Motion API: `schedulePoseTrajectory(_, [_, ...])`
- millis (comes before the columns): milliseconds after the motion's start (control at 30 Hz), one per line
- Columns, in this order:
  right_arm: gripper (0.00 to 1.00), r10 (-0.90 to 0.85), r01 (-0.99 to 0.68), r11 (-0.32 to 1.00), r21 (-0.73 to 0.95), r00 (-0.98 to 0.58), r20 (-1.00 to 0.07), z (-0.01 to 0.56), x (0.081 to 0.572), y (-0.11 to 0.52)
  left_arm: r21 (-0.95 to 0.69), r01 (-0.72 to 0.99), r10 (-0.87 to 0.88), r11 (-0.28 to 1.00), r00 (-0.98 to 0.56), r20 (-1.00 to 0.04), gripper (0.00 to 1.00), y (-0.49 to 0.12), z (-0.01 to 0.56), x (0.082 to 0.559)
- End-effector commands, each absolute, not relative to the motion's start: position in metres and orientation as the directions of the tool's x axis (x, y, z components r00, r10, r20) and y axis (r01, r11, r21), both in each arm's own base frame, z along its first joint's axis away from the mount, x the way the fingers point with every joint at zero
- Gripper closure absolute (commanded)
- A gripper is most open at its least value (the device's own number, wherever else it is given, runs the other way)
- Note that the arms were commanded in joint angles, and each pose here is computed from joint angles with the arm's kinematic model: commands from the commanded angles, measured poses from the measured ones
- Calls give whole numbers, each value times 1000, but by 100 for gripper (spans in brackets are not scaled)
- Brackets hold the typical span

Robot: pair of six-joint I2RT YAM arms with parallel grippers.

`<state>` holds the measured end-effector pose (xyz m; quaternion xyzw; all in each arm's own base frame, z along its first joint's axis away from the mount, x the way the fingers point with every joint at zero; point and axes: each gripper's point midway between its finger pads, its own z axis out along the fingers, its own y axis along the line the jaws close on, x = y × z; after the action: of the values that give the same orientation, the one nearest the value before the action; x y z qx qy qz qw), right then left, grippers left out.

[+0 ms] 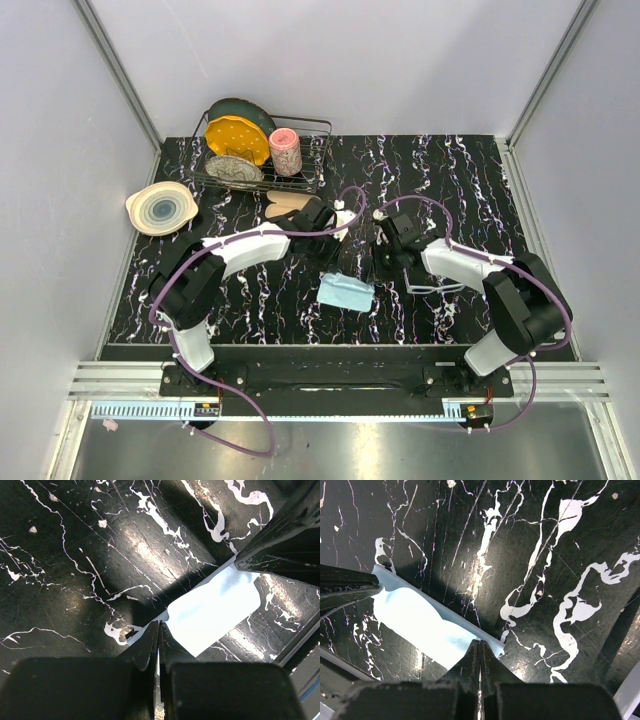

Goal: Organize the sunglasses
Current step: Fold the glasses cleaning cloth at the center of the board.

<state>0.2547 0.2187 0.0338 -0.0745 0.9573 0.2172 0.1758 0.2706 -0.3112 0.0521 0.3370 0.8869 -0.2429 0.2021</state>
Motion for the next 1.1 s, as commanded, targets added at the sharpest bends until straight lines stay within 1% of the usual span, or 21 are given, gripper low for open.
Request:
schedulePoseTrajectory(0, [100, -56, -223, 880, 420, -926, -374, 40, 253, 222, -304, 728, 523, 615, -665, -533, 100, -311, 54, 266])
schedulePoseTrajectory(167, [98, -49, -222, 870, 440, -928, -370, 40, 249, 224, -290, 726, 534, 624, -667, -520, 100, -304, 48, 262])
schedulePoseTrajectory(267, [97, -50, -225, 864, 451, -929, -368, 40, 247, 225, -296, 723, 532, 624, -670, -517, 97, -304, 48, 261])
schedulePoseTrajectory(467, [94, -54, -235, 852, 467, -928, -369, 42, 245, 228, -307, 719, 530, 624, -678, -509, 96, -304, 46, 258])
schedulePoseTrajectory(567, [91, -59, -243, 841, 484, -930, -363, 43, 241, 230, -309, 717, 531, 625, -680, -505, 94, -303, 44, 257])
schedulePoseTrajectory(700, [83, -68, -252, 825, 507, -933, -354, 45, 233, 231, -297, 714, 534, 635, -682, -499, 88, -298, 43, 254])
schedulePoseTrajectory(733, [80, -67, -252, 823, 510, -933, -353, 45, 233, 231, -295, 711, 532, 638, -684, -500, 80, -297, 43, 254])
schedulePoseTrajectory(800, [74, -71, -253, 821, 512, -935, -348, 45, 229, 230, -293, 711, 527, 640, -683, -506, 72, -296, 46, 254])
schedulePoseTrajectory(833, [73, -73, -252, 822, 511, -936, -345, 45, 228, 229, -295, 709, 527, 641, -686, -502, 67, -295, 46, 252])
schedulePoseTrajectory(1067, [71, -66, -257, 805, 534, -935, -349, 56, 222, 231, -291, 710, 508, 641, -677, -534, 63, -291, 61, 248])
